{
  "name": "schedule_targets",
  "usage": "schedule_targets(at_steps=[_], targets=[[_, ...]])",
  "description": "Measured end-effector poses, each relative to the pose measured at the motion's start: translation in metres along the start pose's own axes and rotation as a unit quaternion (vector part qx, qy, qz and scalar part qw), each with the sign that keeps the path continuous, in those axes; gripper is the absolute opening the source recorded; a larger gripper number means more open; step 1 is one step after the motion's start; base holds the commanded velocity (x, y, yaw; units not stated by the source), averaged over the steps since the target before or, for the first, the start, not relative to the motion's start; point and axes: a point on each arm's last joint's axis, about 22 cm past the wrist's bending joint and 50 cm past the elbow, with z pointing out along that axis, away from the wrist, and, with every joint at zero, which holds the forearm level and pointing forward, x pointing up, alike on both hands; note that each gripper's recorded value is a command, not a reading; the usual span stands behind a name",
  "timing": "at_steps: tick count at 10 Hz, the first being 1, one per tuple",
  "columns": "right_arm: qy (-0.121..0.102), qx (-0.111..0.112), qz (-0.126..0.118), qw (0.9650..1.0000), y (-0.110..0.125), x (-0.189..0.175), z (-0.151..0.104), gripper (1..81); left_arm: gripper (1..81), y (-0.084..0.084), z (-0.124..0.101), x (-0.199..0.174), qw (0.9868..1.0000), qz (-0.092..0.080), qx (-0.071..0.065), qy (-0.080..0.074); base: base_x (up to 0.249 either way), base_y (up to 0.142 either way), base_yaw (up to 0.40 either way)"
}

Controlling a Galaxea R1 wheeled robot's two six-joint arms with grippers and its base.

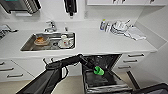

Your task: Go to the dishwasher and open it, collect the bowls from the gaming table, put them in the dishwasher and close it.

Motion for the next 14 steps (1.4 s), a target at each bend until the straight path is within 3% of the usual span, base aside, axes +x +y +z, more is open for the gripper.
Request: schedule_targets(at_steps=[1,2,4,6,7,9,10,11,13,14], targets=[[0.000,0.000,0.000,1.0000,0.000,0.000,0.000,1.0,81.1,0.019,0.008,0.004,0.9998,0.009,-0.017,0.003,0.000,0.000,0.000],[0.000,0.000,0.000,1.0000,0.000,0.000,0.000,1.0,81.1,0.030,0.013,0.008,0.9995,0.018,-0.025,0.009,0.000,0.000,0.000],[0.000,0.000,0.000,1.0000,0.000,0.000,0.000,1.0,81.1,0.033,0.015,0.013,0.9993,0.017,-0.026,0.019,0.000,0.000,0.000],[0.000,0.000,0.000,1.0000,0.000,0.000,0.000,1.0,81.1,0.030,0.016,0.008,0.9994,0.012,-0.026,0.018,0.000,0.000,0.000],[0.000,0.000,0.000,1.0000,0.000,0.000,0.000,1.0,81.1,0.033,0.025,-0.003,0.9993,0.008,-0.034,0.013,0.000,0.000,0.000],[0.000,0.001,0.000,1.0000,-0.001,0.000,0.000,1.0,81.1,0.057,0.049,-0.028,0.9976,0.011,-0.068,-0.003,0.000,0.000,0.000],[0.000,0.001,0.000,1.0000,-0.001,0.000,0.000,1.0,81.1,0.057,0.048,-0.040,0.9970,0.010,-0.077,-0.001,0.000,0.000,0.000],[0.000,0.001,0.000,1.0000,0.000,0.000,0.000,1.0,81.1,0.039,0.036,-0.059,0.9972,-0.001,-0.075,0.003,0.000,0.000,0.000],[0.004,0.001,-0.002,1.0000,0.001,0.009,-0.001,1.0,81.1,-0.010,0.003,-0.117,0.9978,-0.031,-0.057,0.014,0.000,0.000,0.000],[0.006,0.000,-0.003,1.0000,0.001,0.014,-0.001,1.0,81.1,-0.011,-0.003,-0.150,0.9971,-0.038,-0.064,0.012,0.000,0.000,0.000]])
